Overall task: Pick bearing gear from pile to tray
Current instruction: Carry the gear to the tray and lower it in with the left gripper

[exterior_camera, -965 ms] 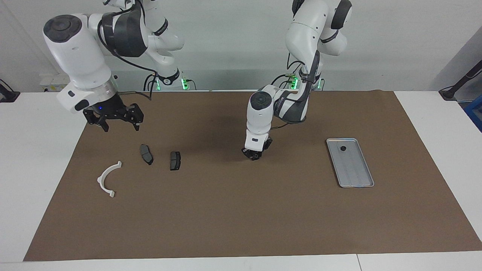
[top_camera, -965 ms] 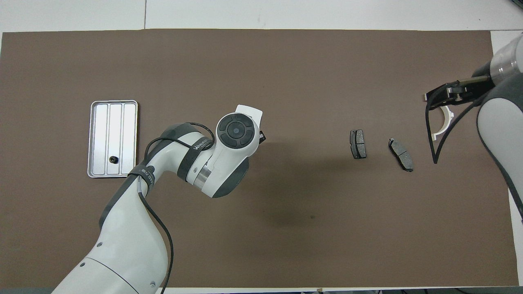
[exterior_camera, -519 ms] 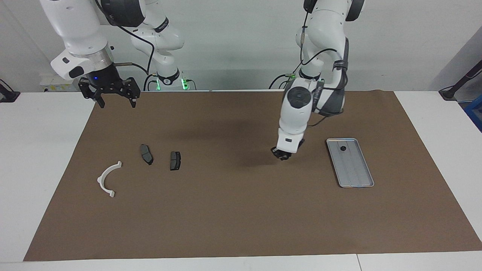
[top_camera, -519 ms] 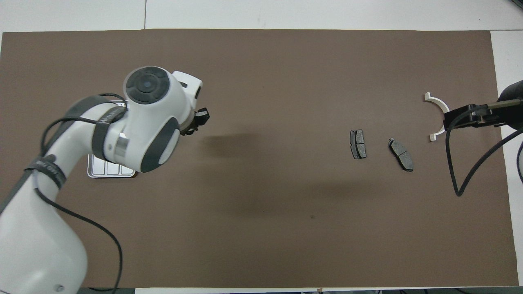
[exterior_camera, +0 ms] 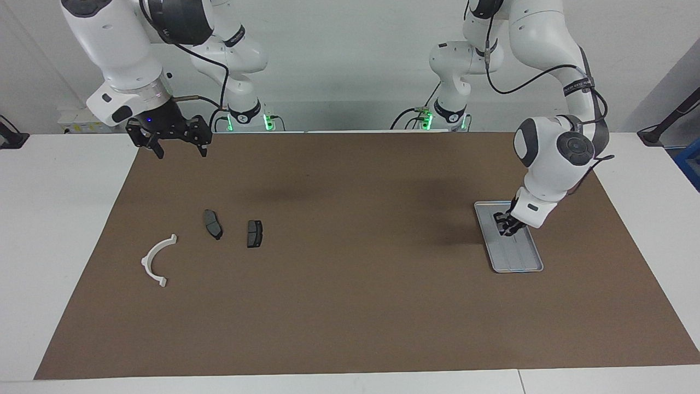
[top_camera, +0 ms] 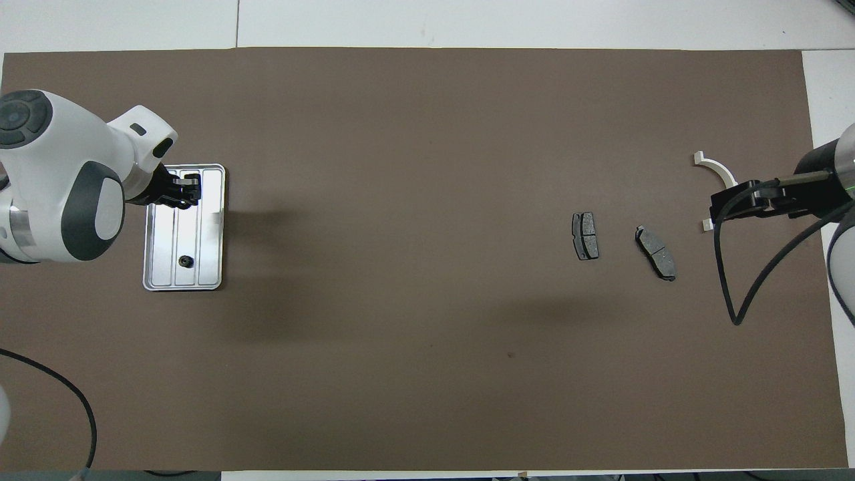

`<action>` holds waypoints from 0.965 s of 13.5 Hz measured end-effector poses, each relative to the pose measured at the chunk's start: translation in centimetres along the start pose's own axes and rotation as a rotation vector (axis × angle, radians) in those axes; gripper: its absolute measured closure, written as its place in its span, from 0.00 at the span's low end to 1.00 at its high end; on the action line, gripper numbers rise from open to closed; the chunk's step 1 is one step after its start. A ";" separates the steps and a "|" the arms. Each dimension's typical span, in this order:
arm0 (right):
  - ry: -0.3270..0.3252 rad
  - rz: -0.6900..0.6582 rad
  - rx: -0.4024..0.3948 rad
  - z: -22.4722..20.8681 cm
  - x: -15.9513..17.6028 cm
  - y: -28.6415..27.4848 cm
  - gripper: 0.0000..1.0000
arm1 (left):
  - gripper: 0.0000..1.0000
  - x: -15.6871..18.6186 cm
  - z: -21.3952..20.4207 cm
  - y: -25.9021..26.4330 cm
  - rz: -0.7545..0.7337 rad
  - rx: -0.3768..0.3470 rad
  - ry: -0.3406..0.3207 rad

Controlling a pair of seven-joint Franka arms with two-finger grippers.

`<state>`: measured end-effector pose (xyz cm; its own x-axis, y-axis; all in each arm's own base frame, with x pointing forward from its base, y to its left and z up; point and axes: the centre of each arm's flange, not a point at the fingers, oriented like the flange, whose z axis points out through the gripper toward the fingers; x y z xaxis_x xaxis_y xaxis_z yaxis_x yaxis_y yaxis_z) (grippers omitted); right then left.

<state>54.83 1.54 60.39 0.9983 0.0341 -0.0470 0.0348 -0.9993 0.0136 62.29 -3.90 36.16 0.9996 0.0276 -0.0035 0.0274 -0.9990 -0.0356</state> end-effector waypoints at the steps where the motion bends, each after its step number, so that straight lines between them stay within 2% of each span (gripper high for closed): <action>1: 0.000 0.000 0.000 0.0 0.0 0.0 0.00 | 0.65 0.2 1.2 -0.4 0.013 -0.001 0.001; 6: 0.018 0.000 0.000 -0.2 0.2 0.0 0.00 | 0.65 0.2 5.1 -2.7 0.011 -0.005 0.006; 12: 0.021 0.001 0.000 -0.2 0.2 0.0 0.00 | 0.65 -0.5 6.3 -3.2 0.008 -0.007 0.008; 13: 0.021 0.001 0.000 -0.2 0.2 0.0 0.00 | 0.59 -0.5 6.3 -3.2 0.008 -0.007 0.007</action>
<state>55.06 1.51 60.57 0.9991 0.0337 -0.0261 0.0340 -0.9993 0.0137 61.68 -0.45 29.96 0.9998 0.0193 0.0034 0.0194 -0.9994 -0.0283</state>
